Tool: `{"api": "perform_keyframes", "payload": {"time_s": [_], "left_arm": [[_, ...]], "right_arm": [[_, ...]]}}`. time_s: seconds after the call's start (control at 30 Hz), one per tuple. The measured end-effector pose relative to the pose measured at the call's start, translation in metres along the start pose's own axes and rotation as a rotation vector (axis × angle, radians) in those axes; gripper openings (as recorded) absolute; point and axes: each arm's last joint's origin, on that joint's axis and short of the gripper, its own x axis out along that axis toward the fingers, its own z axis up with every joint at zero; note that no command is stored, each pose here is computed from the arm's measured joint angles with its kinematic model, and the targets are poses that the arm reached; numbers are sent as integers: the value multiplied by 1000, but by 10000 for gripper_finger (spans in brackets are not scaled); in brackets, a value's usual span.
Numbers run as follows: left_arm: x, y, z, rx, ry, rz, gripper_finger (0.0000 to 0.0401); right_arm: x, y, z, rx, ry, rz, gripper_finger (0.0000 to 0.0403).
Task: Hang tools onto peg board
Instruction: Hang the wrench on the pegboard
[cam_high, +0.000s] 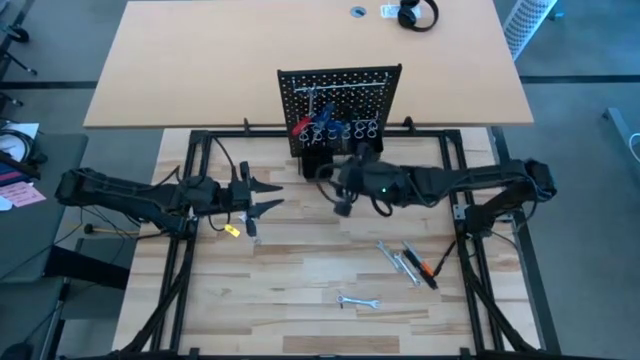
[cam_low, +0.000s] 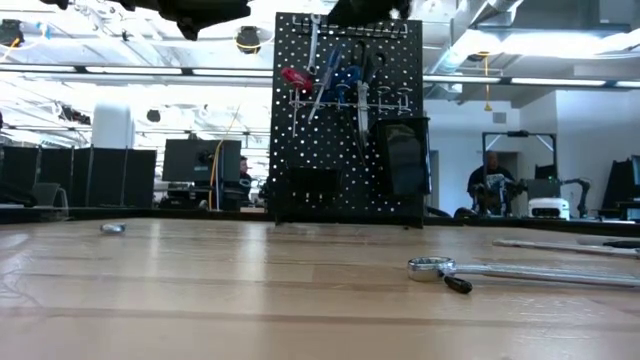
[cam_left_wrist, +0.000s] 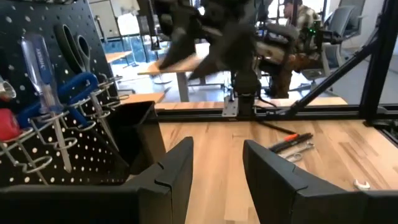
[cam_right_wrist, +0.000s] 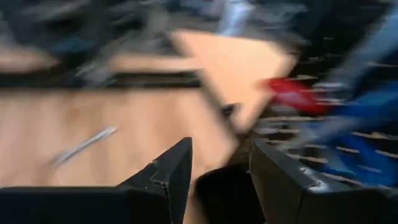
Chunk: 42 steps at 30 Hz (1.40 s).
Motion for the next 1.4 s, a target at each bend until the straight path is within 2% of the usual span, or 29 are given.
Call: {"api": "perform_keyframes", "payload": {"time_s": [0.07,0.17,0.3,0.53,0.6,0.67,0.87,1.07,1.4], "left_arm": [[0,0,0,-3,0,0,132],[0,0,1,-6,-5,3,132],[0,0,1,-15,-11,4,132],[0,0,2,-9,-15,5,132],[0,0,2,-8,-16,5,132],[0,0,1,-9,-15,4,132],[0,0,1,-9,-12,3,132],[0,0,1,-8,-8,2,132],[0,0,1,-18,-14,2,132]], "right_arm": [[2,-10,4,71,-23,-158,165],[7,-31,11,114,-31,-271,160],[19,-52,15,125,-32,-341,132],[44,-63,14,-1,0,-391,22],[54,-59,12,-65,31,-390,9],[65,-55,12,-113,53,-417,13],[85,-45,12,-281,174,-595,13],[92,-32,8,-381,250,-667,9],[99,-52,6,-368,268,-694,11]]}}
